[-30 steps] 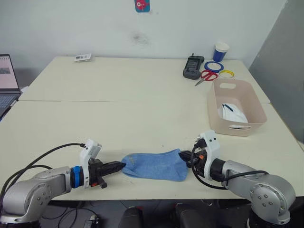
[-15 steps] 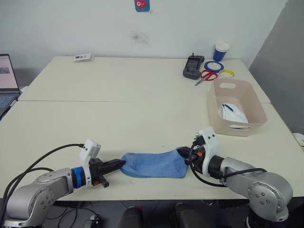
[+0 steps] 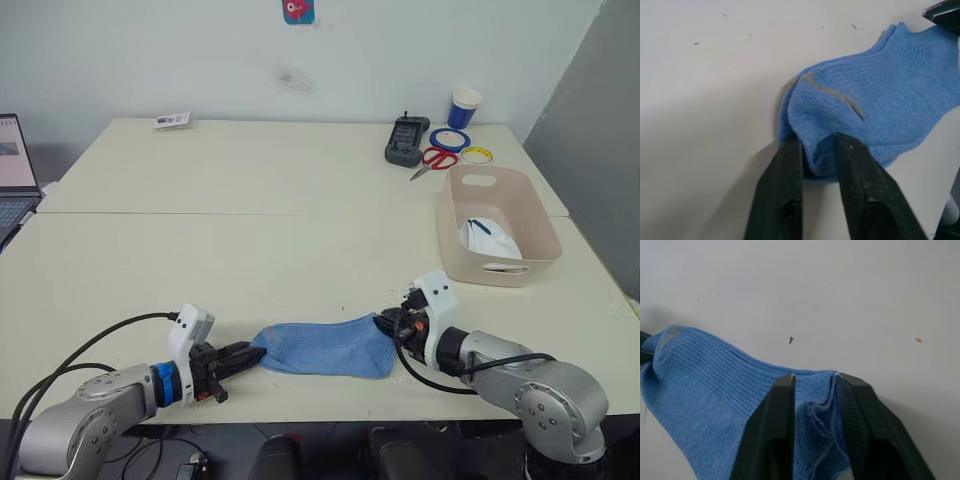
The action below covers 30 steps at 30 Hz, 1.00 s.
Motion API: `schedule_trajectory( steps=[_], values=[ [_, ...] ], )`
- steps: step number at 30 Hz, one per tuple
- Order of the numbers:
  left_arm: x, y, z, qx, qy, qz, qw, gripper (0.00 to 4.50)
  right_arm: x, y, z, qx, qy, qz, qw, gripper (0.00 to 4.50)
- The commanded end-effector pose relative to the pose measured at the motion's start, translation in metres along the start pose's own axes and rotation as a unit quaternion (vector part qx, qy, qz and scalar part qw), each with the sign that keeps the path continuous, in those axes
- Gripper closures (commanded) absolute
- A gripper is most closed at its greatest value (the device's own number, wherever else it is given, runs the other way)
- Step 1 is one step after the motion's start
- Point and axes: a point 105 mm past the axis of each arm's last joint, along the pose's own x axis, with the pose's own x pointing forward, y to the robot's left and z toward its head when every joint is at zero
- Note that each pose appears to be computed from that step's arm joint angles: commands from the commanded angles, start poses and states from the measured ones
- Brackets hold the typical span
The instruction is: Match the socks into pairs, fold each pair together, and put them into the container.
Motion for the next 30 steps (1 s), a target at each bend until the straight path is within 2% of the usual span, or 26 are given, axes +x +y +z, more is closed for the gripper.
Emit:
schedule_trajectory(
  steps=[1,2,4,6,8,10,13,16,19,20,26,30],
  values=[
    [-0.014,-0.001,0.017,0.029,-0.005,-0.01,1.0,2.07,-0.011,0.002,0.02,-0.026,-0.054,0.0,0.998,1.76],
    [-0.017,-0.004,0.017,0.016,0.008,-0.031,0.999,2.06,-0.013,0.002,0.023,-0.03,-0.062,0.0,0.998,1.37],
    [-0.023,0.007,0.031,0.013,0.016,-0.028,0.999,2.06,-0.018,0.004,0.032,-0.05,-0.082,0.017,0.995,0.73],
    [-0.025,0.015,0.054,0.049,0.008,-0.028,0.998,2.06,-0.024,0.017,0.043,-0.082,-0.105,0.061,0.989,0.73],
    [-0.024,0.01,0.069,0.077,0.006,-0.055,0.996,2.06,-0.027,0.025,0.044,-0.101,-0.107,0.09,0.985,0.73],
    [-0.016,-0.002,0.082,0.112,0.006,-0.1,0.989,2.06,-0.026,0.029,0.039,-0.116,-0.095,0.101,0.984,1.15],
    [-0.001,-0.029,0.077,0.192,0.054,-0.184,0.962,2.64,-0.02,0.032,0.024,-0.147,-0.06,0.111,0.981,1.99],
    [0.013,-0.051,0.066,0.218,0.082,-0.25,0.94,3.58,-0.013,0.036,0.003,-0.173,-0.022,0.122,0.977,3.07],
    [0.026,-0.051,0.055,0.235,0.098,-0.261,0.931,4.49,-0.01,0.038,-0.017,-0.179,0.011,0.137,0.974,4.1],
    [0.029,-0.049,0.051,0.241,0.105,-0.259,0.929,4.5,-0.01,0.037,-0.022,-0.18,0.02,0.139,0.974,4.44],
    [0.046,-0.02,0.023,0.268,0.157,-0.213,0.926,4.5,-0.007,0.009,-0.043,-0.196,0.062,0.085,0.975,4.48],
    [0.055,-0.005,0.01,0.269,0.164,-0.175,0.933,4.5,-0.002,-0.009,-0.045,-0.214,0.07,0.04,0.973,4.48]
  ],
)
